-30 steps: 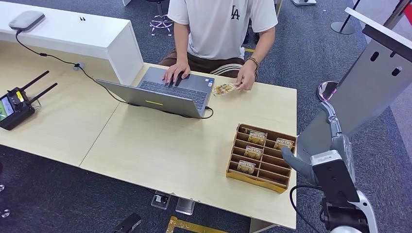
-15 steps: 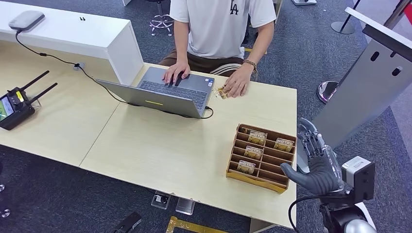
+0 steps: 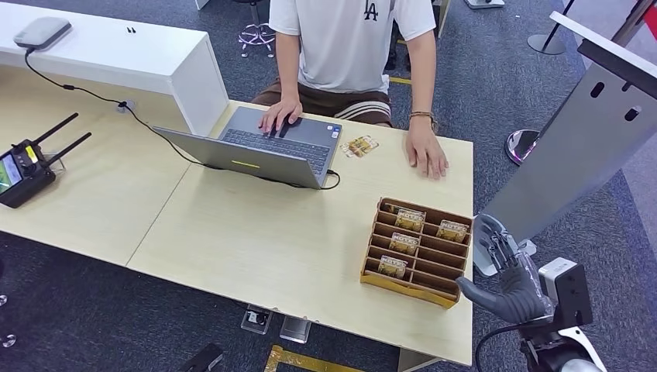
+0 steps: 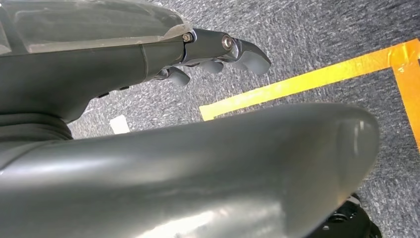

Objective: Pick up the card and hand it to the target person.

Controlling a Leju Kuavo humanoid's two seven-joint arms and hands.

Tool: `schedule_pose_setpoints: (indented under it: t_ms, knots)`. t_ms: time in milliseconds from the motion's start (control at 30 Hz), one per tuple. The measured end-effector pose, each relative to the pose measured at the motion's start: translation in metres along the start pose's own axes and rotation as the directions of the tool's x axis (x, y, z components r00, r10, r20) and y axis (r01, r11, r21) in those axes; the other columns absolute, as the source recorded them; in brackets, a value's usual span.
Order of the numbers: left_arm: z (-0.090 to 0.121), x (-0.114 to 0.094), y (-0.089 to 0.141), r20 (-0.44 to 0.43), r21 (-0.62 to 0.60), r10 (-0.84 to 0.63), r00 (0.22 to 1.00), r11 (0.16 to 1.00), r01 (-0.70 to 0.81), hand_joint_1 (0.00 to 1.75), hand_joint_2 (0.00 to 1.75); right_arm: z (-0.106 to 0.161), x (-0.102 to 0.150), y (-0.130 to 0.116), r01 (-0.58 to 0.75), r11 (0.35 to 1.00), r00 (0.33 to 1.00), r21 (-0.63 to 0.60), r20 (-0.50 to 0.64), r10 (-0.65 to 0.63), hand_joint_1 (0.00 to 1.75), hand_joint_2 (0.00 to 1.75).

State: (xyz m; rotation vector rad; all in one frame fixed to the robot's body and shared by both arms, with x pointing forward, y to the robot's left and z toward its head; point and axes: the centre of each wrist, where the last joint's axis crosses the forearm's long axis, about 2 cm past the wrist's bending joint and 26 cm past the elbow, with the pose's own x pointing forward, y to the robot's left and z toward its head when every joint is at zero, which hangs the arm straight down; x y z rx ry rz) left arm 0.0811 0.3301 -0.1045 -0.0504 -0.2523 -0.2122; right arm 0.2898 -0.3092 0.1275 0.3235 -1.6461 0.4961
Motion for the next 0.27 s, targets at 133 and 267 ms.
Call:
schedule_pose_setpoints:
  t_ms: [133, 267]
  knots:
    - [0.0003, -0.0034, 0.0001, -0.004, 0.000, 0.002, 1.000, 1.000, -0.002, 0.00, 0.00, 0.0030, -0.0015, -0.0038, -0.010, 1.000, 1.000, -0.004, -0.014, 0.010, 0.00, 1.75]
    - [0.0005, -0.0054, 0.0001, -0.005, 0.001, 0.007, 1.000, 1.000, -0.007, 0.00, 0.00, 0.0044, -0.0019, -0.0063, -0.017, 1.000, 1.000, -0.007, -0.019, 0.017, 0.00, 1.75]
